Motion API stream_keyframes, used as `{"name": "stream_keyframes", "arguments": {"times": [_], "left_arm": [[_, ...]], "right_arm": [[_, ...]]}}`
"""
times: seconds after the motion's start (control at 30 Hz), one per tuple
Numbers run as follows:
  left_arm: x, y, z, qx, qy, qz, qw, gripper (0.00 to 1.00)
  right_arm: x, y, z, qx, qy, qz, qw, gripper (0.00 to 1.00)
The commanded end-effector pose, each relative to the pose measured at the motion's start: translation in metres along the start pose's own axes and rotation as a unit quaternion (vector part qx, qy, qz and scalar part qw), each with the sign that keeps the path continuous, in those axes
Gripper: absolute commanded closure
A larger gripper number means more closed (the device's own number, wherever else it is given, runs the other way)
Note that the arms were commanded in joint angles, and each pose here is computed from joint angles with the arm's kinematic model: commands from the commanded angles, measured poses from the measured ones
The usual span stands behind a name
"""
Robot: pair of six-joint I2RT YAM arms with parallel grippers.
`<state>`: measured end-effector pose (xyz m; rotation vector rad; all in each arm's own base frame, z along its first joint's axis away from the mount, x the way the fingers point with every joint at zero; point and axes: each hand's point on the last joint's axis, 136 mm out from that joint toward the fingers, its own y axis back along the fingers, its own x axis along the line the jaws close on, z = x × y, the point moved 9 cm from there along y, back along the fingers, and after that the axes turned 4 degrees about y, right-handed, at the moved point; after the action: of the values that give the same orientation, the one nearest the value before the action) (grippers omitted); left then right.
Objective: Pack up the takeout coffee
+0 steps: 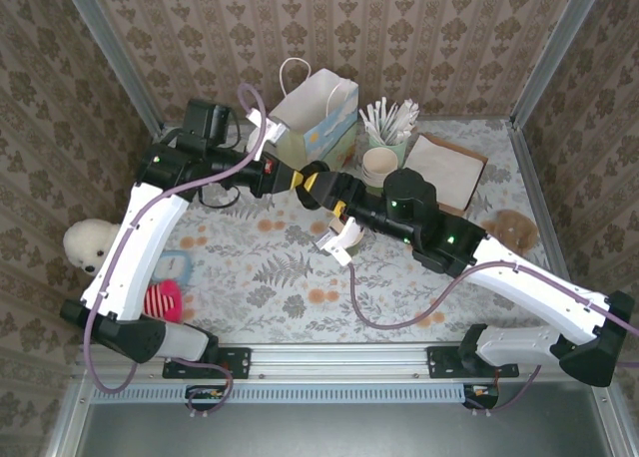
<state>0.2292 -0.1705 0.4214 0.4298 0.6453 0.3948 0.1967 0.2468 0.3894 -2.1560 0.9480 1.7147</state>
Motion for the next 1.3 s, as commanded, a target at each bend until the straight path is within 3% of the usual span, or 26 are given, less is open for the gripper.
{"name": "stream_keyframes", "arguments": {"times": [0.0, 0.03, 0.07, 0.13, 0.17, 0.2, 0.3, 0.37, 0.47, 0.53, 0.7, 0.77, 0.87, 0.93, 1.0, 1.27], "left_arm": [[0.011, 0.008, 0.005, -0.038, 0.009, 0.071, 0.997, 1.00], [0.014, 0.008, 0.003, -0.038, 0.013, 0.085, 0.996, 1.00], [0.018, 0.007, 0.001, -0.039, 0.019, 0.102, 0.994, 1.00], [0.023, 0.006, -0.002, -0.038, 0.029, 0.130, 0.990, 1.00], [0.025, 0.005, -0.005, -0.034, 0.037, 0.148, 0.988, 1.00], [0.028, 0.004, -0.007, -0.032, 0.045, 0.166, 0.985, 1.00], [0.021, -0.007, -0.018, -0.005, 0.044, 0.199, 0.979, 1.00], [0.022, -0.010, -0.023, 0.006, 0.057, 0.222, 0.973, 1.00], [0.020, -0.022, -0.029, 0.015, 0.083, 0.222, 0.972, 1.00], [0.020, -0.033, -0.034, 0.029, 0.091, 0.223, 0.970, 1.00], [0.022, -0.059, -0.047, 0.062, 0.118, 0.246, 0.960, 1.00], [0.024, -0.073, -0.051, 0.070, 0.135, 0.247, 0.957, 1.00], [0.027, -0.093, -0.054, 0.081, 0.147, 0.254, 0.953, 1.00], [0.028, -0.103, -0.052, 0.084, 0.149, 0.263, 0.949, 1.00], [0.028, -0.112, -0.054, 0.088, 0.153, 0.273, 0.946, 1.00], [0.034, -0.150, -0.069, 0.138, 0.184, 0.301, 0.926, 1.00]], "right_arm": [[0.016, 0.019, -0.004, 0.041, -0.259, 0.084, 0.961, 0.23], [0.022, 0.022, -0.005, 0.041, -0.316, 0.097, 0.943, 0.20], [0.028, 0.027, -0.004, 0.042, -0.379, 0.096, 0.920, 0.01], [0.037, 0.035, -0.003, 0.050, -0.478, 0.065, 0.875, 0.00], [0.037, 0.041, -0.004, 0.052, -0.538, 0.037, 0.840, 0.00], [0.036, 0.046, -0.006, 0.051, -0.602, 0.007, 0.797, 0.00], [0.036, 0.054, -0.015, 0.072, -0.766, -0.052, 0.636, 0.00], [0.043, 0.055, -0.021, 0.112, -0.824, -0.059, 0.552, 0.00], [0.059, 0.054, -0.025, 0.164, -0.868, -0.065, 0.464, 0.00], [0.067, 0.054, -0.026, 0.168, -0.895, -0.063, 0.407, 0.00], [0.100, 0.063, -0.040, 0.231, -0.940, -0.058, 0.245, 0.00], [0.114, 0.063, -0.043, 0.230, -0.949, -0.033, 0.213, 0.00], [0.131, 0.062, -0.045, 0.240, -0.949, -0.005, 0.203, 0.00], [0.143, 0.063, -0.049, 0.261, -0.949, -0.009, 0.177, 0.00], [0.150, 0.061, -0.051, 0.239, -0.960, 0.000, 0.149, 0.00], [0.165, 0.049, -0.048, 0.233, -0.962, 0.038, 0.138, 0.00]]}}
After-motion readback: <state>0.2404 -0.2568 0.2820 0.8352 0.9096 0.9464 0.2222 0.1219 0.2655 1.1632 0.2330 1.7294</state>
